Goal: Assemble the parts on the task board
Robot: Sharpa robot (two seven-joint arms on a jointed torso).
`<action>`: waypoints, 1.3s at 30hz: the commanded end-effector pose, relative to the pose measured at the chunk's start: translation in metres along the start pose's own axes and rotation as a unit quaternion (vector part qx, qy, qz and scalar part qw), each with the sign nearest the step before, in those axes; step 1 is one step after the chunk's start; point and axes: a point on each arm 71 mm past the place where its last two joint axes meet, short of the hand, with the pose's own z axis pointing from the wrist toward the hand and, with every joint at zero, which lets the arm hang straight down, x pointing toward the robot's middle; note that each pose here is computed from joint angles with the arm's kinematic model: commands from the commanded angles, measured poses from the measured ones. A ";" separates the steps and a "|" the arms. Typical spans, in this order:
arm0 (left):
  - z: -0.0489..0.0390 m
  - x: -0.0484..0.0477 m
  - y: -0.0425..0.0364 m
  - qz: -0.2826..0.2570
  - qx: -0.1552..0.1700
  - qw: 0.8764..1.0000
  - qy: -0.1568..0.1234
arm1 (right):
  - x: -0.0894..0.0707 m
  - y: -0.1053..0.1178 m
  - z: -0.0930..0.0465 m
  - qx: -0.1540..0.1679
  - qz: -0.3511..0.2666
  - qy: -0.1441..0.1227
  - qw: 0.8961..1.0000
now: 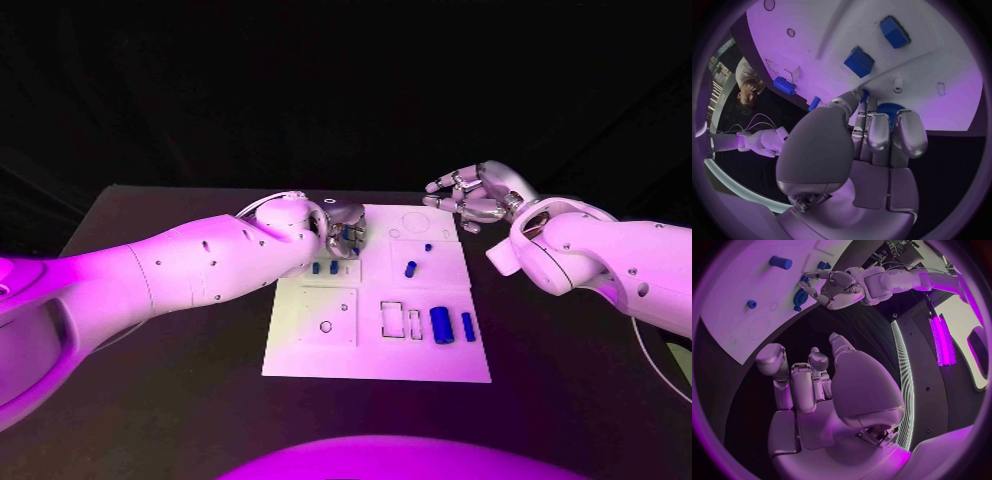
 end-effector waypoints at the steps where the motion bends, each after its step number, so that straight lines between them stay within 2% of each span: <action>1: 0.0012 0.0017 -0.0015 0.001 0.002 1.000 0.009 | 0.002 0.001 0.000 -0.005 0.000 0.008 1.000; 14: 0.0048 0.0044 -0.0005 0.003 -0.005 1.000 0.019 | 0.002 0.002 -0.001 -0.006 0.001 0.009 1.000; 20: 0.0050 0.0039 0.0006 0.003 -0.006 1.000 0.015 | 0.002 0.002 -0.001 -0.006 0.001 0.008 1.000; 30: 0.0032 -0.0006 0.0021 -0.016 -0.001 1.000 -0.013 | 0.002 0.002 0.000 -0.006 0.000 0.008 1.000; 39: -0.0057 -0.0081 0.0053 -0.047 0.004 0.998 -0.039 | 0.000 0.000 0.000 -0.005 -0.001 0.005 1.000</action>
